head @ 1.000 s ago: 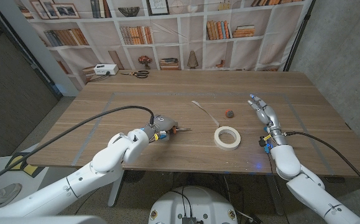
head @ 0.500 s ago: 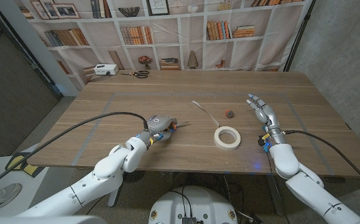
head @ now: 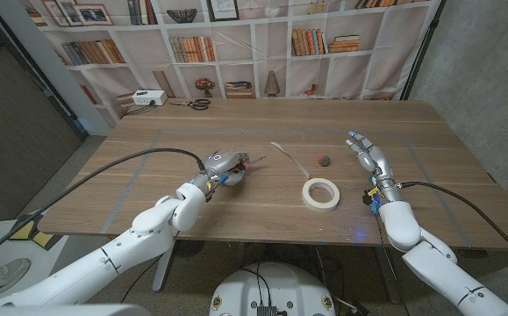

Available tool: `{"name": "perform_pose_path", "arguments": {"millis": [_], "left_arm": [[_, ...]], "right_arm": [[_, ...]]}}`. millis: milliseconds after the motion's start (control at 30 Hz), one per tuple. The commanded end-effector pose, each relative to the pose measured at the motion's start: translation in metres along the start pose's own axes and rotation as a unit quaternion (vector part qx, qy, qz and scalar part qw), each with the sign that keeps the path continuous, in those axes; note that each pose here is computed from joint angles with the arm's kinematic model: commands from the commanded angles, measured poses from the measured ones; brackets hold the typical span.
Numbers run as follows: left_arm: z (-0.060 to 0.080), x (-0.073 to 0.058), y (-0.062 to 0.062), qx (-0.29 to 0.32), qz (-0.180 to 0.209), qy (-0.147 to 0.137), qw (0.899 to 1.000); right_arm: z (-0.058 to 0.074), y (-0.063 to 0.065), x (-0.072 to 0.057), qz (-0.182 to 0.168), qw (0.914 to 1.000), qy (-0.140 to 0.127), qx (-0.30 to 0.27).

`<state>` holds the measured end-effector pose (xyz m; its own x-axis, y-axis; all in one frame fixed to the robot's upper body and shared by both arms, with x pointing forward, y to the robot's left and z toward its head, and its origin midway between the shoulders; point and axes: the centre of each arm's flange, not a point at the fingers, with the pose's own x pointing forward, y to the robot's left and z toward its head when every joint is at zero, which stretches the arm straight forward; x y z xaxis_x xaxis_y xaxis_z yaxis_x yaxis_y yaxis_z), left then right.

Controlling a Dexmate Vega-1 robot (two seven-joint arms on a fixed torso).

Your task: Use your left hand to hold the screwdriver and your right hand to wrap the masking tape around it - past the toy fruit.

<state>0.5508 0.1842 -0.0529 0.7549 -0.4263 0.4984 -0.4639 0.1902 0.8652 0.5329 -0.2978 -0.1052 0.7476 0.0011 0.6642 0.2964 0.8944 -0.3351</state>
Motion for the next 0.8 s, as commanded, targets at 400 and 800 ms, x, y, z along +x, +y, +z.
{"name": "perform_pose_path", "arguments": {"millis": [400, 800], "left_arm": [[0.007, 0.058, 0.057, 0.005, -0.045, -0.088, 0.995], [0.016, 0.032, 0.061, 0.015, 0.082, -0.128, 0.988]], "right_arm": [[0.025, -0.004, -0.047, 0.015, 0.9947, 0.049, -0.089], [0.025, -0.001, -0.060, -0.002, 0.9959, 0.043, -0.080]]}}
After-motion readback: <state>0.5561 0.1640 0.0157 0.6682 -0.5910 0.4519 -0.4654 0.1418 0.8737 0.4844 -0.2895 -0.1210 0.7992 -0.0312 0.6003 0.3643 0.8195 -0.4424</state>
